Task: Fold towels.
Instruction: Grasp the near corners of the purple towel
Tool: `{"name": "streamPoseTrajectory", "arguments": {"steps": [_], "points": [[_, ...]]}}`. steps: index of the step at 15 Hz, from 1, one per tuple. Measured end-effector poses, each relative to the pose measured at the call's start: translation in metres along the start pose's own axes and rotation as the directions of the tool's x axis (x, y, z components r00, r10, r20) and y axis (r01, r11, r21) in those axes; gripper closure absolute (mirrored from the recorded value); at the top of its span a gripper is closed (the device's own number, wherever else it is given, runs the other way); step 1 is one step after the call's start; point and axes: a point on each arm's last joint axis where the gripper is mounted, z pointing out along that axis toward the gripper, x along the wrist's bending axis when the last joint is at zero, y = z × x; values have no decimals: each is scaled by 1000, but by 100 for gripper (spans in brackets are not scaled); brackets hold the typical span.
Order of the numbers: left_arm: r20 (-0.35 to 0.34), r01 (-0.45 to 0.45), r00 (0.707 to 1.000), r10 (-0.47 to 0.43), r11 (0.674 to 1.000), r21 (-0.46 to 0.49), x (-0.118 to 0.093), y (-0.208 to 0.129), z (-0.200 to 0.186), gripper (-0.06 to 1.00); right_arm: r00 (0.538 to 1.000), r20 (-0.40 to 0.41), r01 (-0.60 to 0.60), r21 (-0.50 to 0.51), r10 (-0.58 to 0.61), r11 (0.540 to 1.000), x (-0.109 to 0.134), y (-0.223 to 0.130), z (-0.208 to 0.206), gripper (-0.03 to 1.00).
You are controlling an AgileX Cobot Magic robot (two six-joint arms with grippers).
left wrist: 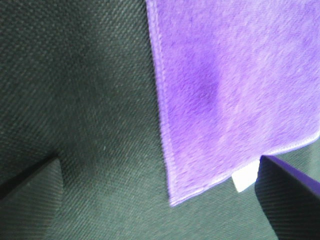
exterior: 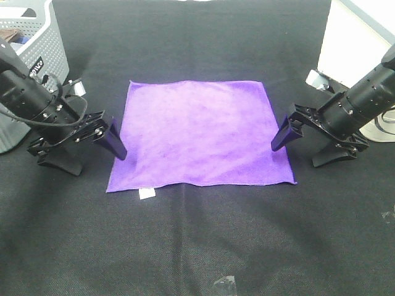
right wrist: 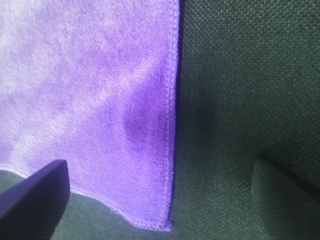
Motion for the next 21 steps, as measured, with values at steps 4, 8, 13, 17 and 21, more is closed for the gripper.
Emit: {"name": "streamPoseTrajectory", "arguments": {"steps": [4, 8, 13, 17, 21], "points": [[17, -28, 999, 28, 1000, 8, -21, -2, 19, -3, 994, -108, -23, 16, 25, 1000, 5, -1, 10, 4], [49, -46, 998, 47, 999, -17, -55, -7, 41, 2, 989, -147, 39, 42, -33, 998, 43, -6, 36, 11], [65, -21, 998, 22, 999, -26, -57, -7, 45, 17, 989, -133, 76, 36, -70, 996, 55, -8, 44, 26], [59, -9, 998, 11, 1000, -30, -55, -7, 49, 43, 990, -106, 97, 40, -92, 994, 51, -9, 47, 48], [53, -6, 999, 7, 1000, -17, -52, -9, 57, 88, 991, -83, 107, 46, -103, 993, 47, -10, 52, 95]]}}
